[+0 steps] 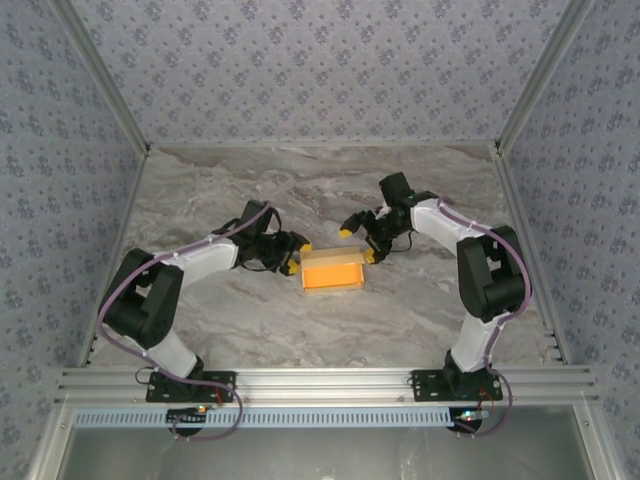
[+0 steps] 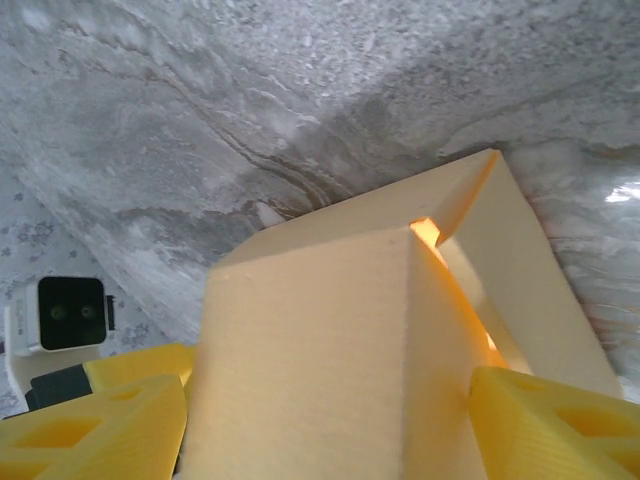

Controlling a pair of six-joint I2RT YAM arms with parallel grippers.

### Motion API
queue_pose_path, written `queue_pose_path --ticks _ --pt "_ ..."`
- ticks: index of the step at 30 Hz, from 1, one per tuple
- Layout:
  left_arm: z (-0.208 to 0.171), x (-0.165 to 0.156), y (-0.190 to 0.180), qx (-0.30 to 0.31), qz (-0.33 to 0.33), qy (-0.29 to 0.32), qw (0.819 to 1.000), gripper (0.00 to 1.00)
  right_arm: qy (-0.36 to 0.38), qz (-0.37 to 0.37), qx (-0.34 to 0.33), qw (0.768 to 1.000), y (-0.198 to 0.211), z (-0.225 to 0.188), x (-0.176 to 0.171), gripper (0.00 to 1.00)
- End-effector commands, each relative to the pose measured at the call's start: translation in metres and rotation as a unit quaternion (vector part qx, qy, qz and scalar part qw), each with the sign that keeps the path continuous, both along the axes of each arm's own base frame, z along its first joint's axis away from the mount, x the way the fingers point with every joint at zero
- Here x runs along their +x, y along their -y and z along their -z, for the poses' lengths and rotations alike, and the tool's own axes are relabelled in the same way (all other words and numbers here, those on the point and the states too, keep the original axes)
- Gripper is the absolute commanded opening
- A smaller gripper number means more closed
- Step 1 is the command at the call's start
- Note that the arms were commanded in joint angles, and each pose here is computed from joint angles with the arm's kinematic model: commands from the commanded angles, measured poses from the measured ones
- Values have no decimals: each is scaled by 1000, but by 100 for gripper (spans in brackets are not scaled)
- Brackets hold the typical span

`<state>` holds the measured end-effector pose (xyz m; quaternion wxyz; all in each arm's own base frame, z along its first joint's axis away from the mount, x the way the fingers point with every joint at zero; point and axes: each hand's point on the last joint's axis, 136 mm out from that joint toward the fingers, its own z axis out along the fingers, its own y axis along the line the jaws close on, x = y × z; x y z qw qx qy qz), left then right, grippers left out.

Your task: Fold the paper box

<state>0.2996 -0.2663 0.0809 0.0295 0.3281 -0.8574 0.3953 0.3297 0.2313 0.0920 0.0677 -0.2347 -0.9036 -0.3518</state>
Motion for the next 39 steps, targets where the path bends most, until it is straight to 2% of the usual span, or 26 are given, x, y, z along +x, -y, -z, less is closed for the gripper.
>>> queue_pose_path --ticks 1,10,19,23,27,30,34,39 --pt "11 -4 -8 40 19 18 999 50 -12 -13 -34 999 15 7 -13 78" --pt "10 3 -19 92 56 82 991 50 1 -5 -65 998 38 3 -17 82" --pt "1 10 -30 139 95 165 972 49 21 8 -83 996 55 -12 -24 82" --pt "4 12 -32 153 112 183 965 50 57 -27 -83 995 52 -32 -23 76" --pt "0 14 -31 153 120 207 959 52 100 -96 -145 980 56 -48 -33 75" --pt "-14 19 -33 160 131 249 946 56 123 -134 -195 964 58 -50 -39 75" --pt "-32 24 -43 195 143 305 921 60 125 -170 -219 953 53 -40 -50 76" --pt "-41 25 -55 232 151 345 897 67 106 -218 -268 932 53 3 -63 76"
